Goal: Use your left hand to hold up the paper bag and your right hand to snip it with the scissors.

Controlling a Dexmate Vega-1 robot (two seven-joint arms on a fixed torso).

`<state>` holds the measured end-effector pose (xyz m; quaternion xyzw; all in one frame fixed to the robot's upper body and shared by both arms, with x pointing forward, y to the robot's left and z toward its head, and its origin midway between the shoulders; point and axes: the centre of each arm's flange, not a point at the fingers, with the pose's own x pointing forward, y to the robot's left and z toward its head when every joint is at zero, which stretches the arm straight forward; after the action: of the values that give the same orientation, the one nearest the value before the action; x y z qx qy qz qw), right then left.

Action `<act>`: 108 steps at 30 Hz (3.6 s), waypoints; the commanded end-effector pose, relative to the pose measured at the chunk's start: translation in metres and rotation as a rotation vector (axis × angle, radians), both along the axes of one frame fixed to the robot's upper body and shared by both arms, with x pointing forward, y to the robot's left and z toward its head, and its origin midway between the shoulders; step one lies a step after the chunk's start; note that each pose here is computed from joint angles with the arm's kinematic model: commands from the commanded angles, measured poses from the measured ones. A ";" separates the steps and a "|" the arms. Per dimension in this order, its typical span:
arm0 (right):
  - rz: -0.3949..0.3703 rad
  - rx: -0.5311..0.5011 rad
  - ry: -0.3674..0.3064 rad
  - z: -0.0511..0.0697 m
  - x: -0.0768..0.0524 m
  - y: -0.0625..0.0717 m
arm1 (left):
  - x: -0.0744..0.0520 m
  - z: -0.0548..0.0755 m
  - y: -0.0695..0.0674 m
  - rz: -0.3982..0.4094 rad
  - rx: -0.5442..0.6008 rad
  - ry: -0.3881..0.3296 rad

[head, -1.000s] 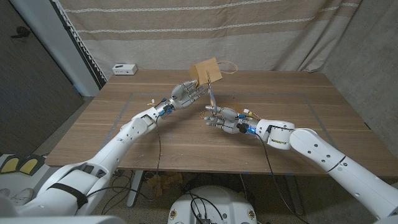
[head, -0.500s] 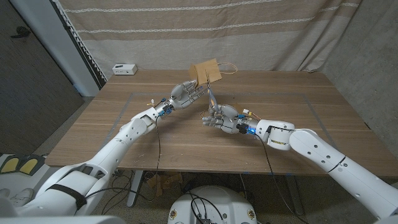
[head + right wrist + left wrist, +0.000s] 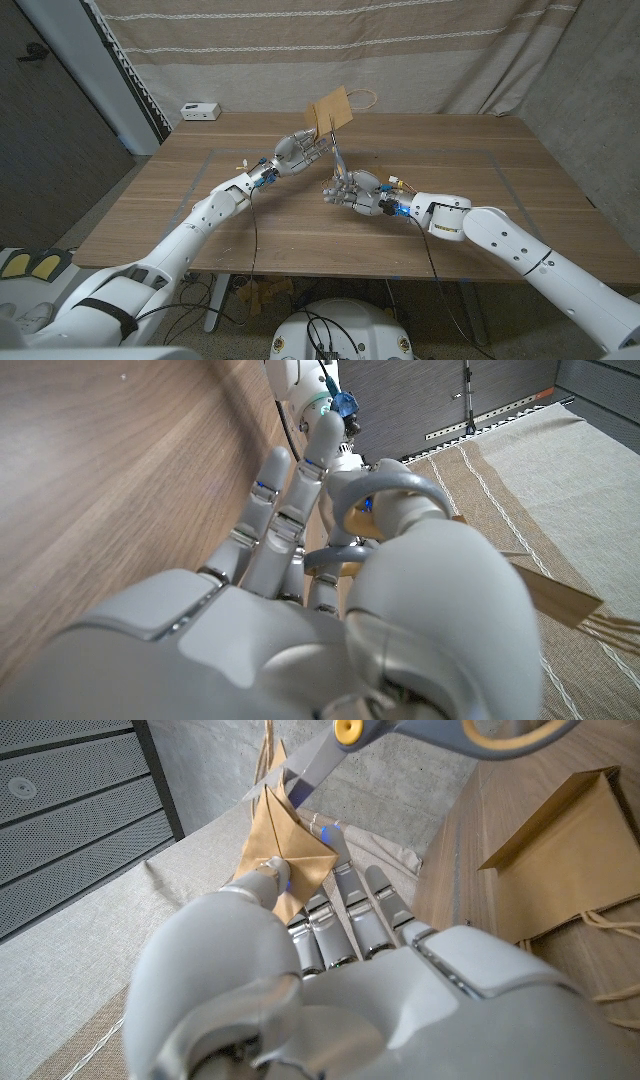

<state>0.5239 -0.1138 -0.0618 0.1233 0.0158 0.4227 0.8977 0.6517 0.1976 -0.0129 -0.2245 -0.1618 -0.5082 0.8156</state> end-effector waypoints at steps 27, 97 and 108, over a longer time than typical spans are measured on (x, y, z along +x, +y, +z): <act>0.007 -0.102 0.050 0.002 0.007 -0.001 | -0.012 -0.007 -0.015 -0.044 0.005 0.003; 0.103 -0.177 -0.048 0.014 0.000 0.005 | 0.002 0.000 0.006 0.014 0.017 -0.026; 0.104 -0.159 -0.059 0.013 -0.007 0.007 | 0.011 0.004 0.010 0.026 0.025 -0.050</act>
<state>0.5234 -0.1077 -0.0480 0.0329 0.0362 0.4673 0.8827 0.6561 0.2038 -0.0114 -0.2072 -0.1729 -0.5064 0.8190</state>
